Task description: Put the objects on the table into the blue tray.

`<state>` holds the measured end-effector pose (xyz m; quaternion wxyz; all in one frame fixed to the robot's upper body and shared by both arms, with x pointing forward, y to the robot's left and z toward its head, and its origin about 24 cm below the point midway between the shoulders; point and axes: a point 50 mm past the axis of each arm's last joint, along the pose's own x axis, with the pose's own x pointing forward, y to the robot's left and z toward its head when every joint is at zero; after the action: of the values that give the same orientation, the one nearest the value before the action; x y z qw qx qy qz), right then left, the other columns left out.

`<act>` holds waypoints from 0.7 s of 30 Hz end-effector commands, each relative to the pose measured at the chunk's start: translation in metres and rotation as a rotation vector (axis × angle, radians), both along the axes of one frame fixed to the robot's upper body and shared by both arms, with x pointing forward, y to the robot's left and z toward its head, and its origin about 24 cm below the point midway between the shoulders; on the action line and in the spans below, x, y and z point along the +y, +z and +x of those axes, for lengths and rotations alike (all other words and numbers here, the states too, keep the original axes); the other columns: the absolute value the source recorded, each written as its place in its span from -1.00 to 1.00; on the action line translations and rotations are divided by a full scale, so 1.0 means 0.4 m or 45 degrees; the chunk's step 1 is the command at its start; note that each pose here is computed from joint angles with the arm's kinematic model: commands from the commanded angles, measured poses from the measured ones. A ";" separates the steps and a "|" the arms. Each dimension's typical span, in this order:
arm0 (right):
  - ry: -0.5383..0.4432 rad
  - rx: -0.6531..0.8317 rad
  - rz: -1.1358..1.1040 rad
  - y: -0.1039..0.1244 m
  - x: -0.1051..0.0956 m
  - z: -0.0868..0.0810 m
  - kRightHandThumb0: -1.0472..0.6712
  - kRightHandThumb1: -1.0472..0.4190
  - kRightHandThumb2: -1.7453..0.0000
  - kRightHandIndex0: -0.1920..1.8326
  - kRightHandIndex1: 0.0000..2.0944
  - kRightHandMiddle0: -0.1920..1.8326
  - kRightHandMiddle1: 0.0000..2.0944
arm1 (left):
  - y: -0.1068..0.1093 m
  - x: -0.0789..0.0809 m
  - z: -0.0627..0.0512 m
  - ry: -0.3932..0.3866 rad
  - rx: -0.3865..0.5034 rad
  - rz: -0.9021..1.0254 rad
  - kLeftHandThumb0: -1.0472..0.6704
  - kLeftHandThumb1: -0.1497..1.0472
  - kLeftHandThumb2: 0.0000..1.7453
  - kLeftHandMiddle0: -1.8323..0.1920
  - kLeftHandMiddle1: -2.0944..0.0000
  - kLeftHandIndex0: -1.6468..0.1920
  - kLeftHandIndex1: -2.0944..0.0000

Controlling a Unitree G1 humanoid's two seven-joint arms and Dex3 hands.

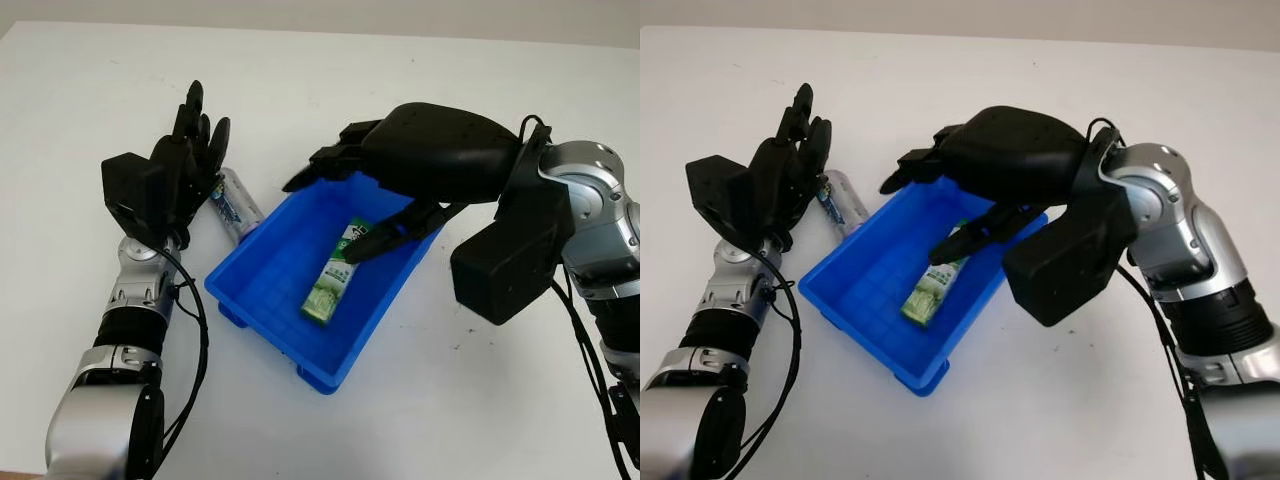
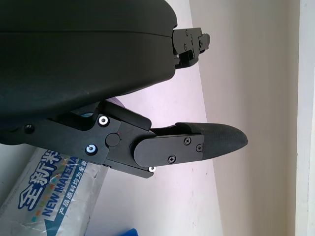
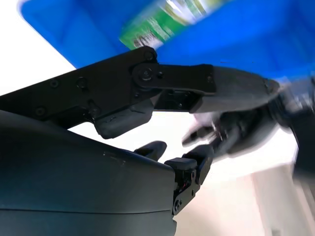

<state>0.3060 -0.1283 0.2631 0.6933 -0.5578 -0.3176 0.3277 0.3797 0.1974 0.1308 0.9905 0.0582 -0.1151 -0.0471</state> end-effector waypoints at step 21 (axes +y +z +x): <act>-0.772 0.604 1.207 -0.159 -0.271 0.120 -0.68 -1.00 0.13 -1.00 -1.00 -1.00 -1.00 | 0.009 0.011 -0.002 -0.001 -0.018 0.010 -0.68 1.00 -0.44 0.96 0.95 0.94 0.95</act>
<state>0.3571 -0.2316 0.2030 0.9771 -0.1771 -0.0982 0.0653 0.3796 0.1978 0.1310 0.9904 0.0588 -0.1151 -0.0499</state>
